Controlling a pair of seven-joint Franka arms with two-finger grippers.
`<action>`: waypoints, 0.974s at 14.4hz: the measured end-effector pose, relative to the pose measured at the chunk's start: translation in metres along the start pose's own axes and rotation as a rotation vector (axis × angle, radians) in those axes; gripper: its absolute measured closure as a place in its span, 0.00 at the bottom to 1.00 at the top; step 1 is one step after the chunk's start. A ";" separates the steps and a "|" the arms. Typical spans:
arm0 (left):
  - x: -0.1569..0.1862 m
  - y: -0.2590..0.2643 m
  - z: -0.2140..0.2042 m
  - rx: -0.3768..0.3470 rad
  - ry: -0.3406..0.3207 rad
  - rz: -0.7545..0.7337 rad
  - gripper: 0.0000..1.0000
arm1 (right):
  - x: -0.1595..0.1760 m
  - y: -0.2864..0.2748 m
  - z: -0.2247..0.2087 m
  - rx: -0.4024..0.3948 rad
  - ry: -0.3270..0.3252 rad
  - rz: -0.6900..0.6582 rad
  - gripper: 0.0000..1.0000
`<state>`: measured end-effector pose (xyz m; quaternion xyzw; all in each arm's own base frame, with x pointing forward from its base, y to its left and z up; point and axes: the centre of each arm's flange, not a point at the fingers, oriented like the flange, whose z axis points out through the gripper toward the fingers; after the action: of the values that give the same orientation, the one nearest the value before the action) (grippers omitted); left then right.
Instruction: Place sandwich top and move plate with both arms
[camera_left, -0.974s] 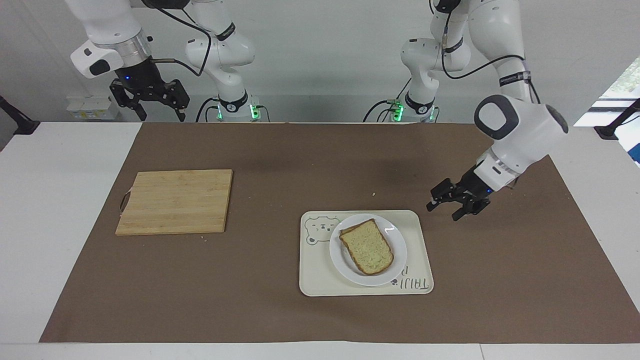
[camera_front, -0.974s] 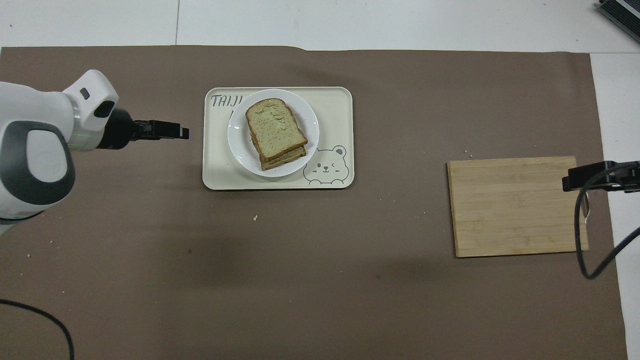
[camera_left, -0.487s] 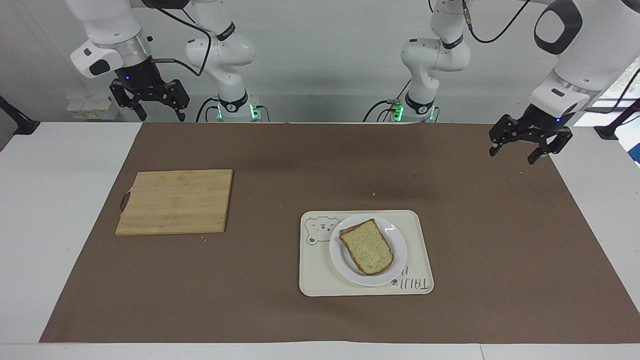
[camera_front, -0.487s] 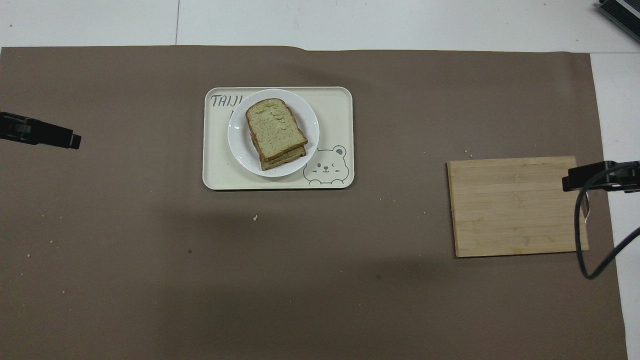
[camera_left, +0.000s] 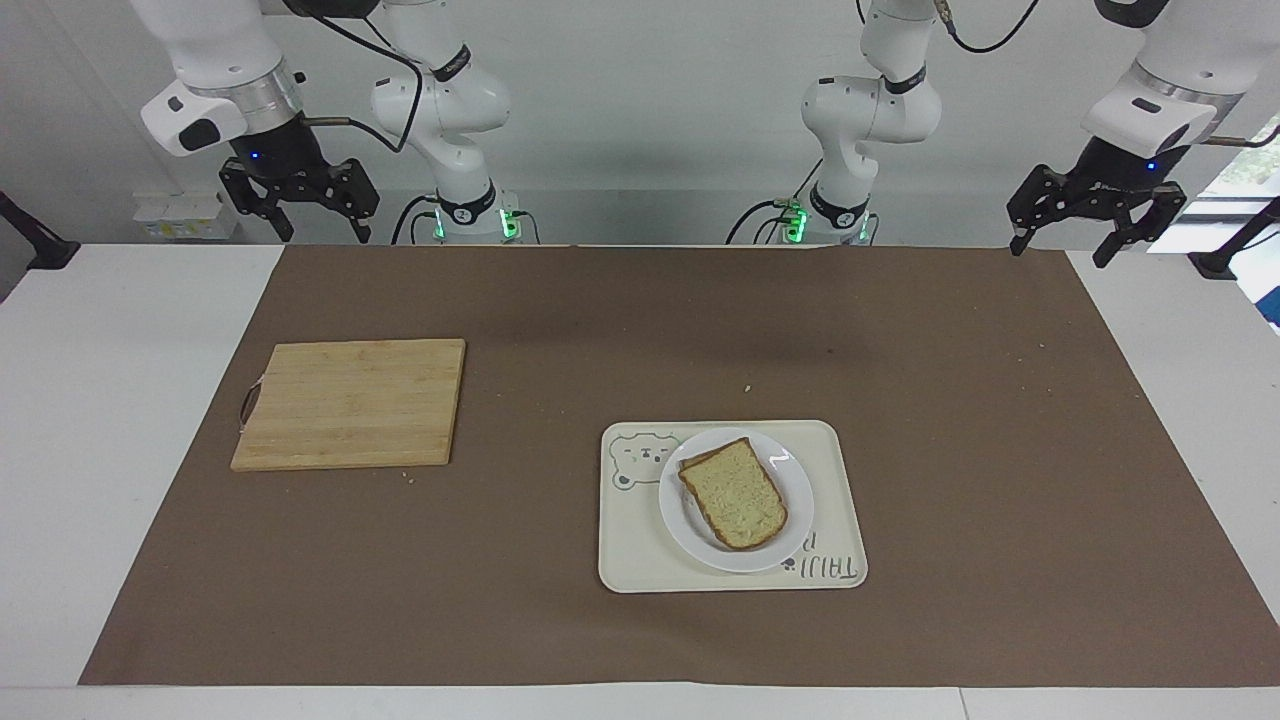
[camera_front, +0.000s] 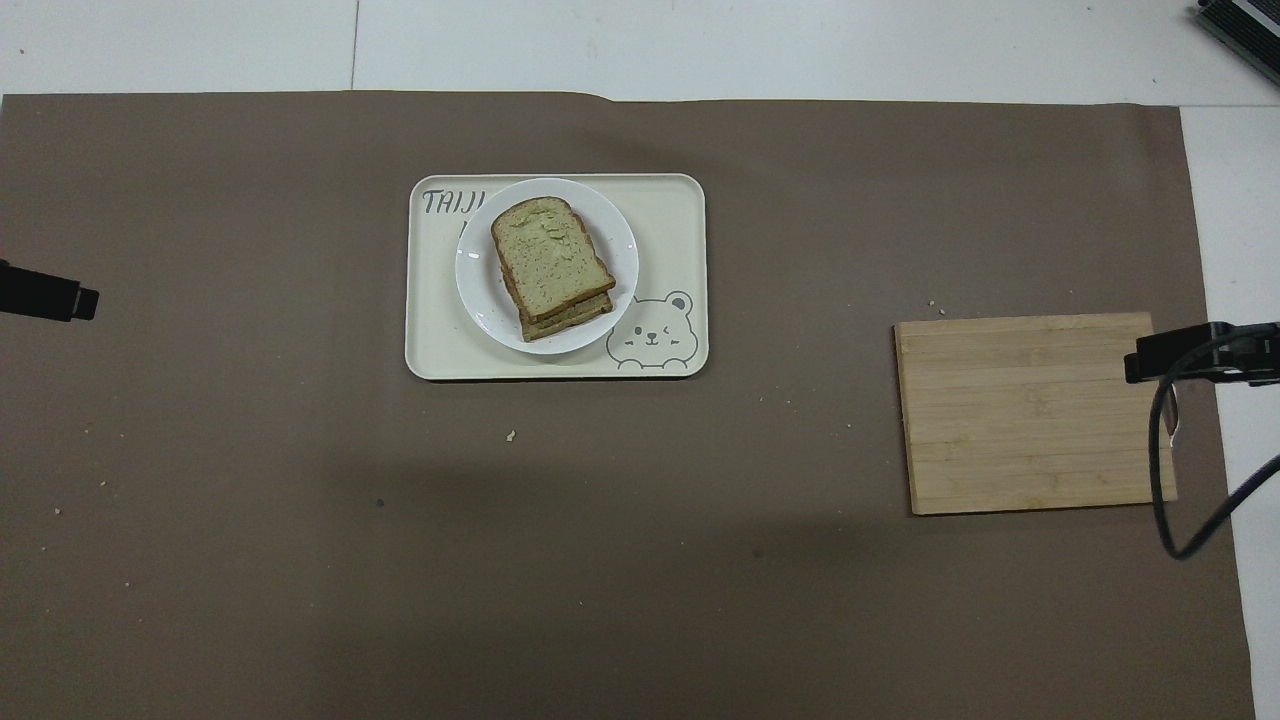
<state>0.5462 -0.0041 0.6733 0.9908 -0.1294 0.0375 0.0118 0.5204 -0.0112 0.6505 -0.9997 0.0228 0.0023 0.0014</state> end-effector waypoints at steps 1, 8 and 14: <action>0.000 0.001 0.000 0.000 0.000 0.002 0.00 | 0.000 0.000 0.000 0.000 0.000 0.000 0.00; 0.000 0.002 -0.001 -0.001 0.000 0.004 0.00 | 0.000 0.000 0.000 0.000 0.000 0.000 0.00; -0.003 -0.002 -0.004 0.002 0.005 -0.008 0.00 | 0.000 0.000 0.000 0.000 0.000 0.000 0.00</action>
<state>0.5433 -0.0012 0.6772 0.9912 -0.1254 0.0399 0.0115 0.5204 -0.0112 0.6505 -0.9997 0.0228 0.0023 0.0014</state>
